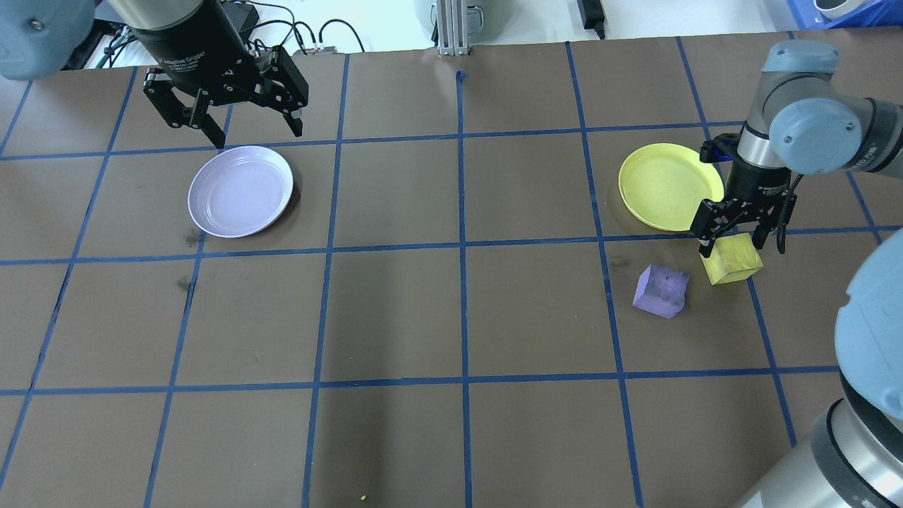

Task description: Sort blocks by color into plates

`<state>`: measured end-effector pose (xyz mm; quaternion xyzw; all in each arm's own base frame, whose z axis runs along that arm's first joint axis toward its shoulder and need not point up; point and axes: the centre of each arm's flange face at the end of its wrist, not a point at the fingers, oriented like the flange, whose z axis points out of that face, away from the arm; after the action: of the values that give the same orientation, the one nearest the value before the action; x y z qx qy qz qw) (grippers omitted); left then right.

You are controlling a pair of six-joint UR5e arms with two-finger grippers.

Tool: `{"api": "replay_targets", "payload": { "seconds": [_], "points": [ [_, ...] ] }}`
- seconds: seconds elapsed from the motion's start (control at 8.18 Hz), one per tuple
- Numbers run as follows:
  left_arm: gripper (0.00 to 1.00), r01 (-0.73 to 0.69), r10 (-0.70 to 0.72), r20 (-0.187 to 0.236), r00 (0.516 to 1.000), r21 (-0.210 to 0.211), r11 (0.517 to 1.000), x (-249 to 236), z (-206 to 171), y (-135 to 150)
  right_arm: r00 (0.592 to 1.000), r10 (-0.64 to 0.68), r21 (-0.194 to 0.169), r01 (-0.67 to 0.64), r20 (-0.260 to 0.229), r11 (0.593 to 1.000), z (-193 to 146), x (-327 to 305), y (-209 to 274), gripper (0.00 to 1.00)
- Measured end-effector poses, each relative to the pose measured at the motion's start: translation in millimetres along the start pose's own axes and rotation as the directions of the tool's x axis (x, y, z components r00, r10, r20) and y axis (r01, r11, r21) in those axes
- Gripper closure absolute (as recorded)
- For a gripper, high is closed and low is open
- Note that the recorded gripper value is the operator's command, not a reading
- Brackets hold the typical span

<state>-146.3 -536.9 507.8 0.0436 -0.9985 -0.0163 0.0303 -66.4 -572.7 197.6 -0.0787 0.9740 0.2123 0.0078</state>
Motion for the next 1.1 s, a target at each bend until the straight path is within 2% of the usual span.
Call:
{"api": "replay_targets", "payload": {
  "seconds": [0.24,0.37,0.49,0.61,0.73,0.98,1.1],
  "points": [
    [0.00,0.001,-0.001,0.000,1.000,0.000,1.000,-1,0,0,1.000,-0.003,-0.008,0.003,0.003,1.000,5,0,-2,0.00],
    [0.00,0.001,-0.001,0.000,1.000,-0.001,1.000,-1,0,1,1.000,-0.002,-0.009,0.002,0.003,1.000,5,0,-2,0.27],
    [0.00,0.001,-0.001,0.000,1.000,-0.002,1.000,-1,1,0,1.000,0.000,-0.009,0.000,0.003,1.000,5,2,-2,0.64],
    [0.00,0.002,-0.002,0.000,1.000,0.000,1.000,-1,0,1,1.000,0.002,-0.005,-0.002,0.001,1.000,5,3,-2,0.97],
    [0.00,0.002,-0.002,-0.001,1.000,0.001,1.000,-2,-1,2,1.000,0.003,-0.007,-0.003,0.003,1.000,7,3,-2,1.00],
    [0.00,0.003,-0.003,0.000,1.000,0.000,1.000,-2,0,2,1.000,0.008,-0.004,-0.008,0.006,1.000,6,3,0,1.00],
    [0.00,0.003,-0.003,0.000,1.000,0.000,1.000,-3,0,1,1.000,0.013,0.014,-0.013,0.001,1.000,-3,3,2,1.00]
  ]
}}
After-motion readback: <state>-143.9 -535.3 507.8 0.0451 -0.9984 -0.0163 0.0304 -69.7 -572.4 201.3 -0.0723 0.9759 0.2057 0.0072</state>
